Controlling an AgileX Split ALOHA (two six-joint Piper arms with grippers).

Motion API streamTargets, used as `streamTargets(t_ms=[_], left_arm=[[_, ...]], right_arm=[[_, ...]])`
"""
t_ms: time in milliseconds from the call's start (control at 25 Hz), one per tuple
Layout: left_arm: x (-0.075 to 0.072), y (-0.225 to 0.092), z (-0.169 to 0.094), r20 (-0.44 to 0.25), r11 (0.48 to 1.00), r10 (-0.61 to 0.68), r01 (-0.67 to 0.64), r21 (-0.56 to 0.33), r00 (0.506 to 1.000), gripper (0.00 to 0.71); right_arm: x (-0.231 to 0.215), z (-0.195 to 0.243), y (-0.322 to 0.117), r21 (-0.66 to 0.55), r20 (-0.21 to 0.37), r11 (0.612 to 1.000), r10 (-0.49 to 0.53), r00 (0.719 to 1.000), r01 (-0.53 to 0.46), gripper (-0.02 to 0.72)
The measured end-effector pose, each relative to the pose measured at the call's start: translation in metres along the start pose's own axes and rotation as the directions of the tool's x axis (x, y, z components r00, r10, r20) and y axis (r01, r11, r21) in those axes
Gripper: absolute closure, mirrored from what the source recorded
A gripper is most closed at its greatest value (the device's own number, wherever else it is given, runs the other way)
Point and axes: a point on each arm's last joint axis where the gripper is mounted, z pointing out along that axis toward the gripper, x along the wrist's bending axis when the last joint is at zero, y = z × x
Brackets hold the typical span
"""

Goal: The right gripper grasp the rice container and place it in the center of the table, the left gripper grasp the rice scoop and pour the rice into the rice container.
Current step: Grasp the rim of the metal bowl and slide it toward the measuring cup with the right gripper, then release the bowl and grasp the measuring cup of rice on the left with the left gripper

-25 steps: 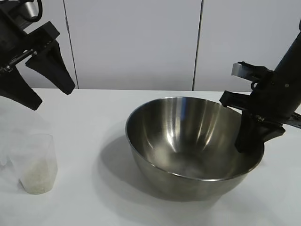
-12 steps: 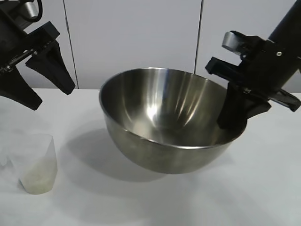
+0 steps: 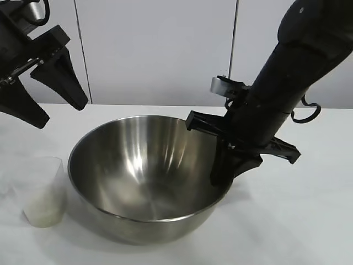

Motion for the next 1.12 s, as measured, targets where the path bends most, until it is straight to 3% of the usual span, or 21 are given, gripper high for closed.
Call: streamTargets(t_ms=[160,280,400,600,880,1040,1120], left_arm=[[0.000,0.000,0.000,-0.001,1.000,0.002,-0.002,-0.002,1.000,0.168],[0.000,0.000,0.000,-0.001,1.000,0.002,-0.002,-0.002,1.000,0.168],[0.000,0.000,0.000,-0.001,1.000,0.002,-0.002,-0.002,1.000,0.168],[0.000,0.000,0.000,0.001,1.000,0.001,-0.001,-0.003,1.000,0.168],[0.000,0.000,0.000,0.000,1.000,0.001,-0.001,-0.004,1.000,0.168],[0.000,0.001,0.000,0.000,1.000,0.001,-0.001,-0.006,1.000,0.168],[0.000,0.001,0.000,-0.001,1.000,0.001,-0.001,-0.007,1.000,0.168]], right_arm=[[0.001,0.001,0.002,-0.022,-0.006,1.000,0.008,1.000,-0.008,0.622],[0.002,0.000,0.003,-0.028,-0.015,0.999,0.019,1.000,-0.020,0.488],[0.003,-0.002,0.003,-0.031,-0.019,0.999,0.025,0.999,-0.026,0.408],[0.009,-0.020,0.008,-0.069,-0.025,0.998,0.007,1.000,-0.009,0.392],[0.013,-0.087,0.024,-0.156,-0.042,0.987,-0.041,0.998,0.034,0.387],[0.014,-0.134,0.029,-0.269,0.010,0.958,-0.100,0.995,0.099,0.387],[0.009,-0.157,0.030,-0.327,0.069,0.935,-0.120,0.990,0.136,0.387]])
